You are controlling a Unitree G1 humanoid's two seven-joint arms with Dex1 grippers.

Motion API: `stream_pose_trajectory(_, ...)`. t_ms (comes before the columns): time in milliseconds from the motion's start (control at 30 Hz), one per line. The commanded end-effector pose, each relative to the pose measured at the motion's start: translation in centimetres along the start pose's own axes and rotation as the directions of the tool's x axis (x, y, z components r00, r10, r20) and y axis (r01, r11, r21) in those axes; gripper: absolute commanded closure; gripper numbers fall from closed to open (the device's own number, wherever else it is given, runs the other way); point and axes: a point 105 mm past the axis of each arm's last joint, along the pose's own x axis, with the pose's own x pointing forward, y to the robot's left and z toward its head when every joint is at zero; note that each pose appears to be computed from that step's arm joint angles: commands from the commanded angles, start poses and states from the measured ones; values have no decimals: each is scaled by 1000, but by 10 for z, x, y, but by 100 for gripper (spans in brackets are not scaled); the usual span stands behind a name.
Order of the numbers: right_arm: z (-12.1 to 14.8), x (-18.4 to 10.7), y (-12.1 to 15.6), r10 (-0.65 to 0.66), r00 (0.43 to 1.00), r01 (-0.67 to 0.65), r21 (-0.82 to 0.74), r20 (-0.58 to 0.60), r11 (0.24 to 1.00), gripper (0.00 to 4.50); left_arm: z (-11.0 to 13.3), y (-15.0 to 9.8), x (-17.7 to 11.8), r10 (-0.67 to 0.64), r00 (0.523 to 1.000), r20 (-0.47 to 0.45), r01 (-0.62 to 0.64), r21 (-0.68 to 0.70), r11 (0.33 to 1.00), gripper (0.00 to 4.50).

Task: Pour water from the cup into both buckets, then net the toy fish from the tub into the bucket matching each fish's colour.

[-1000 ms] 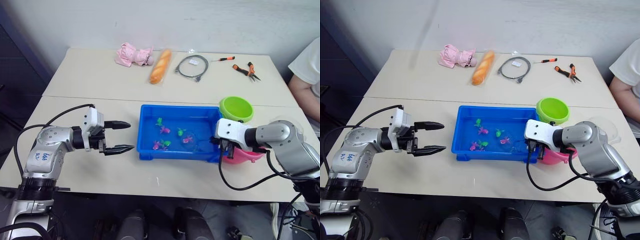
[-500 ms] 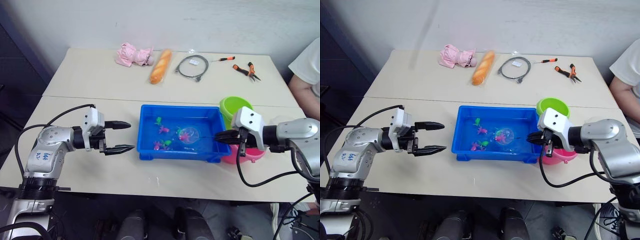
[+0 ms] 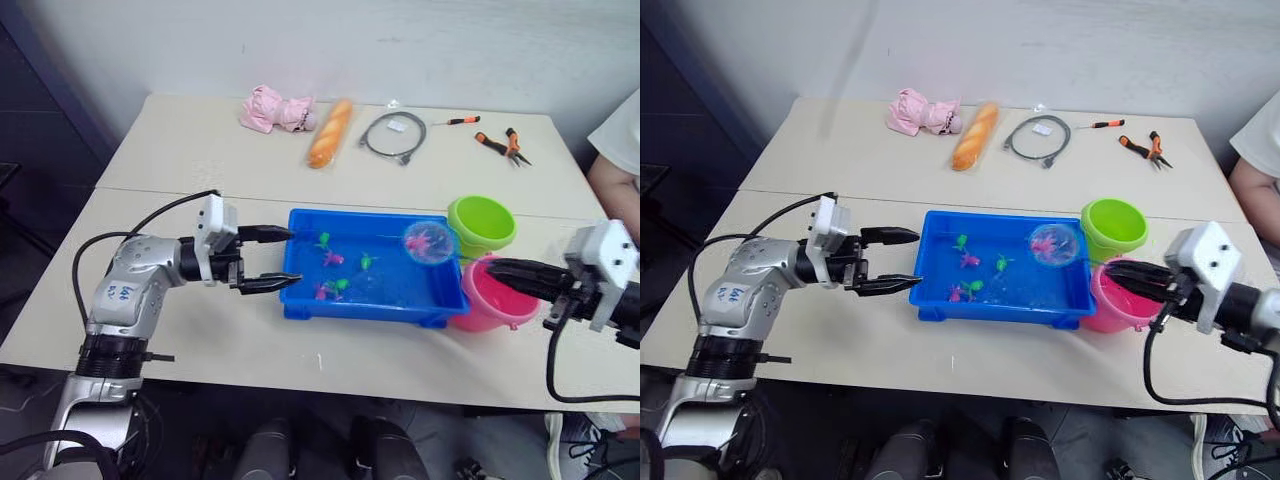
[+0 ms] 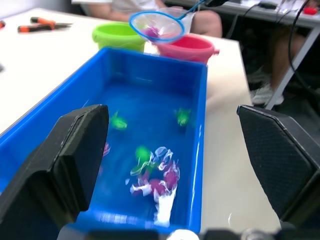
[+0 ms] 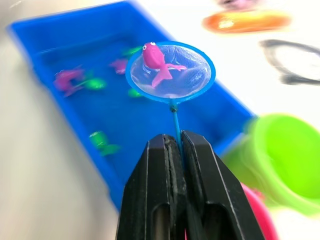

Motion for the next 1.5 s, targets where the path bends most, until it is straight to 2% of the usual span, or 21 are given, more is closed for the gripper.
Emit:
stream_pose_trajectory(33,7,-36,-7,-133,991,133,-55,7,990,450,10,-2,12,-45,998,42,45,12,999,11)
stream_pose_trajectory(133,-3,-59,-8,-231,973,230,-45,-5,972,450,9,-3,18,-68,996,53,68,2,998,11)
stream_pose_trajectory(300,-27,-95,-13,-391,919,377,-179,-52,909,450,9,-3,26,-93,993,67,93,0,996,11)
stream_pose_trajectory(433,-53,-105,-5,-412,906,366,-310,-97,877,450,10,-5,29,-106,992,69,106,1,994,11)
stream_pose_trajectory(533,-63,-108,-5,-444,891,373,-404,-95,835,450,9,-6,29,-107,992,67,107,1,994,11)
stream_pose_trajectory(633,-71,-105,-8,-518,852,415,-501,-79,759,450,8,-7,28,-98,993,66,98,1,995,11)
stream_pose_trajectory(767,-68,-91,-2,-547,837,427,-607,-15,670,450,8,-7,27,-76,994,74,76,-1,997,11)
stream_pose_trajectory(933,-70,-77,2,-528,849,328,-765,-19,554,450,7,-7,25,-59,995,76,59,-1,998,11)
stream_pose_trajectory(1067,-62,-73,-5,-565,825,252,-912,28,322,450,7,-6,25,-53,996,74,53,0,999,11)
stream_pose_trajectory(1200,-80,-72,-1,-596,803,230,-929,13,290,450,6,-7,26,-52,996,77,52,-2,999,11)
stream_pose_trajectory(1367,-76,-74,-4,-614,784,292,-927,90,237,450,5,-7,26,-52,995,79,53,-4,999,11)
stream_pose_trajectory(1467,-57,-69,0,-588,790,414,-858,173,304,450,3,-6,21,-35,997,74,36,-7,999,11)
stream_pose_trajectory(1500,-53,-66,1,-572,800,445,-819,182,362,450,2,-4,18,-27,997,70,27,-10,1000,11)
